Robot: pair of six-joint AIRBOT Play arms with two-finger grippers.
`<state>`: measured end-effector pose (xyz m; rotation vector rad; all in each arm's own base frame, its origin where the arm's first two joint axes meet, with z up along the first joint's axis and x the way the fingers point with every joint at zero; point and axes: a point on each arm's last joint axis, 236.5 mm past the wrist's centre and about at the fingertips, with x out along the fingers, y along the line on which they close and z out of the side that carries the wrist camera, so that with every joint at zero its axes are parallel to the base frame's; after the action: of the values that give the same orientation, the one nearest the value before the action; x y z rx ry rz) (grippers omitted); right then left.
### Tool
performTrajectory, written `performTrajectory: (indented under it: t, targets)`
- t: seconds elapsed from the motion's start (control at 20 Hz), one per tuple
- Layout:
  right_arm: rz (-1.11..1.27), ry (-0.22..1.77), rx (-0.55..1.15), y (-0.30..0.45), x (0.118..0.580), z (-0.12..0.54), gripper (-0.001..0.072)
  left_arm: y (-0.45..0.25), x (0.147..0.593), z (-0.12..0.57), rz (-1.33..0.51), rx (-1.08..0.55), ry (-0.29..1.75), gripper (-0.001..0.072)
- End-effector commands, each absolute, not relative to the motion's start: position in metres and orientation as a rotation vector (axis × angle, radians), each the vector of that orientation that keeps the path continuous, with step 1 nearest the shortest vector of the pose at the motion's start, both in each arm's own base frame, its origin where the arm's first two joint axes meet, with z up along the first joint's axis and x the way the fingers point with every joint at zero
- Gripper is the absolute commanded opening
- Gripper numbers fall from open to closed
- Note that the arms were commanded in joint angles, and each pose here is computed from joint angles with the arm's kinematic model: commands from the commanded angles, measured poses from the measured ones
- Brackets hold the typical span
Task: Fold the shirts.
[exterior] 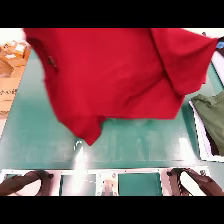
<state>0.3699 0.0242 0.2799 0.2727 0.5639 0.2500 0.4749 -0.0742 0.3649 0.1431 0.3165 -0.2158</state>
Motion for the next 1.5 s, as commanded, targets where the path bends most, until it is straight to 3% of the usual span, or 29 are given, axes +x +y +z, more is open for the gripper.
performTrajectory:
  t: [0.0, 0.2, 0.4, 0.45, 0.5, 0.55, 0.7, 0.75, 0.8, 0.85, 1.2, 1.35, 1.45]
  targets:
    - [0.168, 0.639, 0.368, 0.0, 0.416, 0.203, 0.0012, -0.092, 0.551, 0.251, -0.269, 0.146, 0.502, 0.0022]
    - [0.101, 0.815, 0.487, -0.021, 0.473, 0.088, 0.0012, -0.128, 0.599, 0.127, -0.369, 0.004, 0.678, 0.0022]
    - [0.048, 0.908, 0.587, -0.03, 0.498, 0.011, 0.0014, -0.151, 0.6, 0.056, -0.423, -0.136, 0.829, 0.0028]
    - [0.037, 0.911, 0.594, -0.035, 0.499, 0.006, 0.0018, -0.151, 0.597, 0.052, -0.424, -0.135, 0.852, 0.0255]
    - [0.026, 0.905, 0.599, -0.042, 0.5, 0.008, 0.0144, -0.149, 0.592, 0.053, -0.43, -0.137, 0.877, 0.0513]
    - [0.023, 0.905, 0.613, -0.049, 0.499, 0.016, 0.0324, -0.143, 0.585, 0.055, -0.438, -0.139, 0.916, 0.0522]
    - [0.012, 0.939, 0.679, -0.082, 0.474, 0.048, 0.0322, -0.107, 0.55, 0.066, -0.457, -0.144, 1.078, 0.0521]
    - [-0.006, 0.95, 0.71, -0.094, 0.461, 0.055, 0.0157, -0.092, 0.539, 0.068, -0.443, -0.172, 1.127, 0.0518]
    - [-0.014, 0.971, 0.728, -0.102, 0.447, 0.057, 0.0016, -0.078, 0.527, 0.068, -0.429, -0.203, 1.176, 0.0303]
    - [-0.023, 0.99, 0.751, -0.105, 0.433, 0.056, 0.0013, -0.071, 0.517, 0.068, -0.441, -0.226, 1.217, 0.0023]
    - [-0.175, 1.066, 0.881, -0.099, 0.327, 0.011, 0.0012, -0.069, 0.442, 0.036, -0.451, -0.328, 1.419, 0.0022]
    - [-0.241, 1.059, 0.932, -0.093, 0.294, -0.013, 0.0013, -0.085, 0.412, -0.006, -0.403, -0.488, 1.42, 0.0026]
    - [-0.234, 1.1, 0.977, -0.078, 0.282, -0.03, 0.0027, -0.101, 0.408, -0.033, -0.383, -0.628, 1.397, 0.058]
